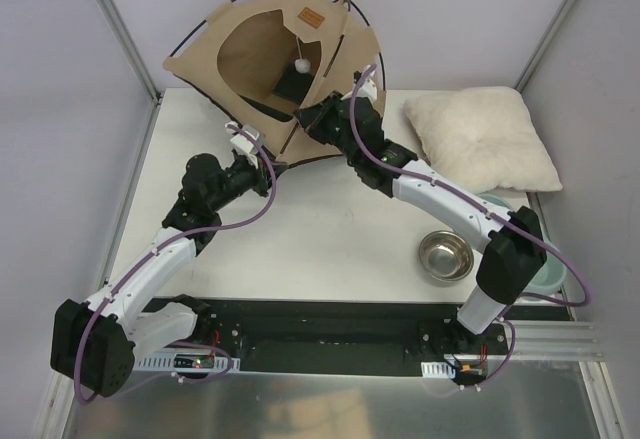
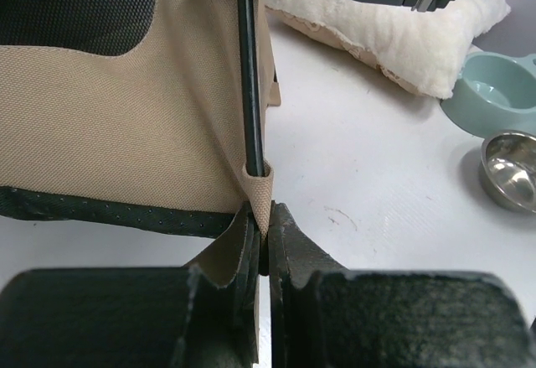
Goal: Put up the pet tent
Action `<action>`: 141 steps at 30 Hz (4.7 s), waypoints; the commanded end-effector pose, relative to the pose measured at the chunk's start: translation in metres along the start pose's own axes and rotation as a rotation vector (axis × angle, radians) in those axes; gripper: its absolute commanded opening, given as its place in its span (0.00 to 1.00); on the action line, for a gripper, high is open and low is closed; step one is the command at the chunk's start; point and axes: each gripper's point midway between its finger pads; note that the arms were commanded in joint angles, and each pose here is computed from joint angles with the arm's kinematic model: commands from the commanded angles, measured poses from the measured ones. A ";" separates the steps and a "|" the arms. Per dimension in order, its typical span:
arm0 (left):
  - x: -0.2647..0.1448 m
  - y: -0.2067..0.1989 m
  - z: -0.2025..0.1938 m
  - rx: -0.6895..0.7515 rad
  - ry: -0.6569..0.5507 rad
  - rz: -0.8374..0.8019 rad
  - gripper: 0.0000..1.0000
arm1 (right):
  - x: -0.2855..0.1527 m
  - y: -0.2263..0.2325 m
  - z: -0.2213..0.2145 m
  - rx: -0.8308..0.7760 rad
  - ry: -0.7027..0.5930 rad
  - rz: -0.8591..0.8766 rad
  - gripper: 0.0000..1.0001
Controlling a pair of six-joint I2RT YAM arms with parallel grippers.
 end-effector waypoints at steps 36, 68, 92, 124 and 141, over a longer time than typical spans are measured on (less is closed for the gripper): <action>-0.021 0.002 0.054 -0.033 -0.070 0.069 0.38 | -0.025 -0.065 -0.101 -0.568 0.292 0.044 0.00; -0.091 0.119 0.056 -0.125 0.124 0.643 0.98 | -0.134 -0.147 -0.049 -0.613 0.376 -0.086 0.88; -0.076 0.152 0.032 -0.274 0.210 0.636 0.91 | -0.067 -0.173 0.044 -0.339 0.053 -0.519 0.27; -0.068 0.129 0.076 -0.253 0.083 0.498 0.99 | -0.030 -0.389 0.254 -0.679 0.265 -1.043 0.99; -0.044 0.114 0.094 -0.275 0.070 0.329 0.97 | 0.009 -0.402 0.233 -0.547 0.285 -0.858 0.00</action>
Point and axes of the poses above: each gripper's point midway between its finger pads, its own x axis out along the fingers, its own y axis along the line the jaws close on, z = x × y, and after that the axes turned 7 degrees about x, right-handed
